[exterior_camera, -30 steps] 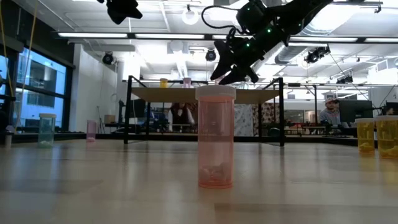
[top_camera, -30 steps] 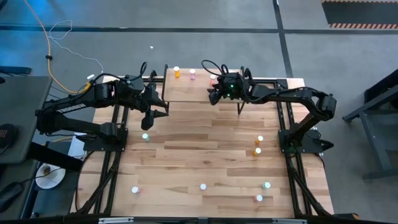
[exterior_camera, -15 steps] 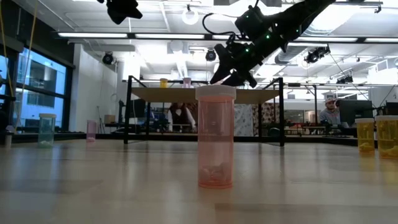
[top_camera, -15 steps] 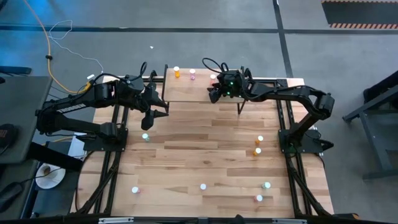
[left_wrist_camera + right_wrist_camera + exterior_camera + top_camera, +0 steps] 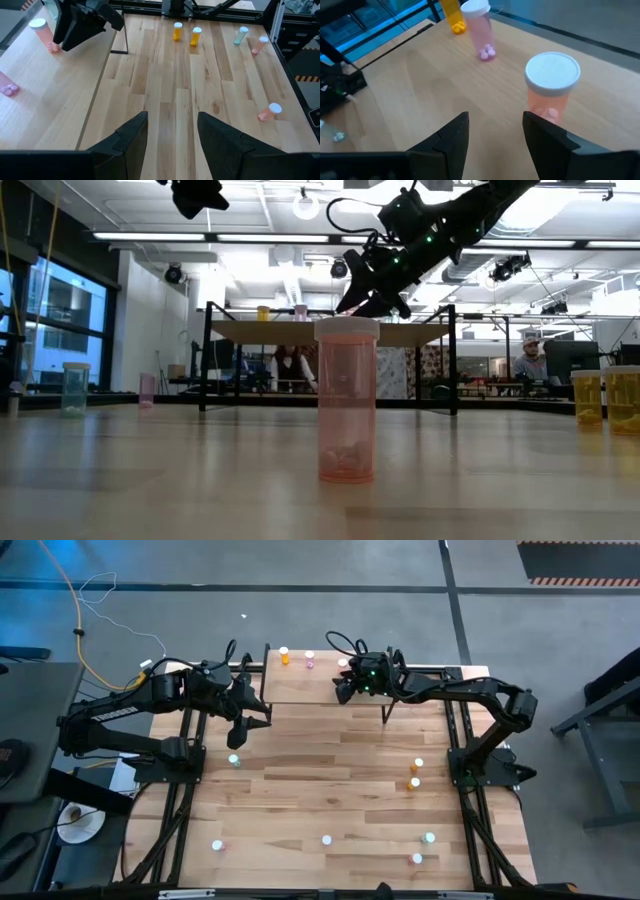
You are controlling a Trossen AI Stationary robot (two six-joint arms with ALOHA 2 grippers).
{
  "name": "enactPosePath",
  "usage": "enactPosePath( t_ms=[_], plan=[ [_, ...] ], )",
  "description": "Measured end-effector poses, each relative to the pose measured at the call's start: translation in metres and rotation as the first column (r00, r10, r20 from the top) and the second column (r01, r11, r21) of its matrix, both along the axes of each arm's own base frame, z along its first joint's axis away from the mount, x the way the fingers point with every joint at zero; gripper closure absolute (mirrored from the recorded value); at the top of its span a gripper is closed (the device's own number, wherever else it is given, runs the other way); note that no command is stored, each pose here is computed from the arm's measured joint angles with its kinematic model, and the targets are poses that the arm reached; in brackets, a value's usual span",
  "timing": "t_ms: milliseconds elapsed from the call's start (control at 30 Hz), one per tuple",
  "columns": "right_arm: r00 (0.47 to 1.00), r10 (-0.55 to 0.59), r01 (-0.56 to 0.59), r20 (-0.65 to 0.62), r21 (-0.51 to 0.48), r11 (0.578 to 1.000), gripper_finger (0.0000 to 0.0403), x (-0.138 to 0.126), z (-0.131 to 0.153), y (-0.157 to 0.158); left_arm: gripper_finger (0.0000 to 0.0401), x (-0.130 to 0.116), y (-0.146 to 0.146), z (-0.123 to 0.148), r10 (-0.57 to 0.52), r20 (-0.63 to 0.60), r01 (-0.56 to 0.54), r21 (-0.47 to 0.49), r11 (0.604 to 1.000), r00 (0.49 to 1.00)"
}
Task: Pick and place medicine bottles onto shelf by color
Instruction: Put the top pink pill bottle on the shelf
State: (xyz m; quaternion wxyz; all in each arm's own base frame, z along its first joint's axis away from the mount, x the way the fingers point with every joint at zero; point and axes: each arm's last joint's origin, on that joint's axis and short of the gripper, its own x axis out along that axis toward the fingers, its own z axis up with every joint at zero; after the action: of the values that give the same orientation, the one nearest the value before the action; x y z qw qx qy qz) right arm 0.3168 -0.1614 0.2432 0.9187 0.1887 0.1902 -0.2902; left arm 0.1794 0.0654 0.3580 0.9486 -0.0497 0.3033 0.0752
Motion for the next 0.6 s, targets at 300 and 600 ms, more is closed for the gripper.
enactPosePath(
  t_ms=[300,600],
  plan=[
    [1.000,-0.014,0.014,-0.015,-0.025,1.000,0.0224,-0.0004,0.0000,-0.0007,0.0238,0.0000,0.0000,0.0000,0.000,0.000,0.000,0.000,1.000,1.000],
    [1.000,-0.022,0.021,-0.015,-0.033,0.999,0.0224,-0.0018,0.0003,-0.0037,0.0238,0.0000,0.0000,0.0000,0.000,0.000,0.000,0.000,1.000,1.000]
  ],
)
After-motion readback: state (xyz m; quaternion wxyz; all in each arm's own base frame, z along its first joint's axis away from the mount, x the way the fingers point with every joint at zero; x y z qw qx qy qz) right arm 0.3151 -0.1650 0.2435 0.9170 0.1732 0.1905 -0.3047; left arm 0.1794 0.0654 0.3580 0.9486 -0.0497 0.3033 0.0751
